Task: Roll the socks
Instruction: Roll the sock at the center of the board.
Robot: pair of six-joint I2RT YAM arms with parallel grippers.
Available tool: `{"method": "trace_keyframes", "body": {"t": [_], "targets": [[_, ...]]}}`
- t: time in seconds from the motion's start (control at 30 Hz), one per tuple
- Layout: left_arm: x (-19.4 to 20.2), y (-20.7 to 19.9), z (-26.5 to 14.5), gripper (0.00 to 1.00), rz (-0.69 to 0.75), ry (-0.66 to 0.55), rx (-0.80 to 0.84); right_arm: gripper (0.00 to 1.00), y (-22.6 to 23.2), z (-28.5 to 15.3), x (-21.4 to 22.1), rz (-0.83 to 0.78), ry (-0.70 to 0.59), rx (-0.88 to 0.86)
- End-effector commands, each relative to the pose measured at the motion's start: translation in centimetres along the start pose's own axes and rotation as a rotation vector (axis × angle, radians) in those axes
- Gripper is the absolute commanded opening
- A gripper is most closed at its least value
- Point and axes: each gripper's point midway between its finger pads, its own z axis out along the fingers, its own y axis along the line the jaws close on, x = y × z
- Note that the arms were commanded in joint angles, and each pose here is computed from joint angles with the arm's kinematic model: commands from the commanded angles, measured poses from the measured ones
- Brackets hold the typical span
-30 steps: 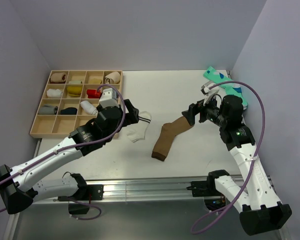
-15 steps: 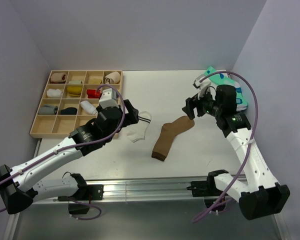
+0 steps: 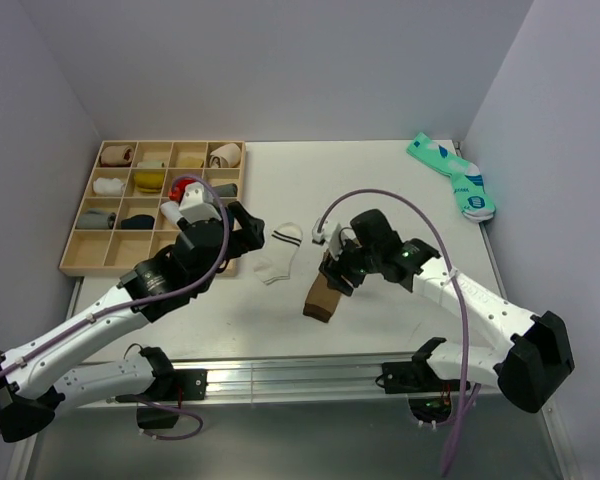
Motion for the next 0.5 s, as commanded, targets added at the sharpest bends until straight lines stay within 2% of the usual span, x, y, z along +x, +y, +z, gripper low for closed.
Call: {"method": "trace_keyframes", "body": {"t": [0.0, 0.47], "targets": [[-1.2, -0.3, -0.5, 0.95, -0.035, -0.037, 0.014, 0.65, 1.9, 0.5, 1.6, -0.05, 0.045, -0.018], [-4.3, -2.0, -1.4, 0.91, -0.05, -0.092, 0.071, 0.55, 6.0, 6.2, 4.9, -0.085, 0.253, -0.116]]}}
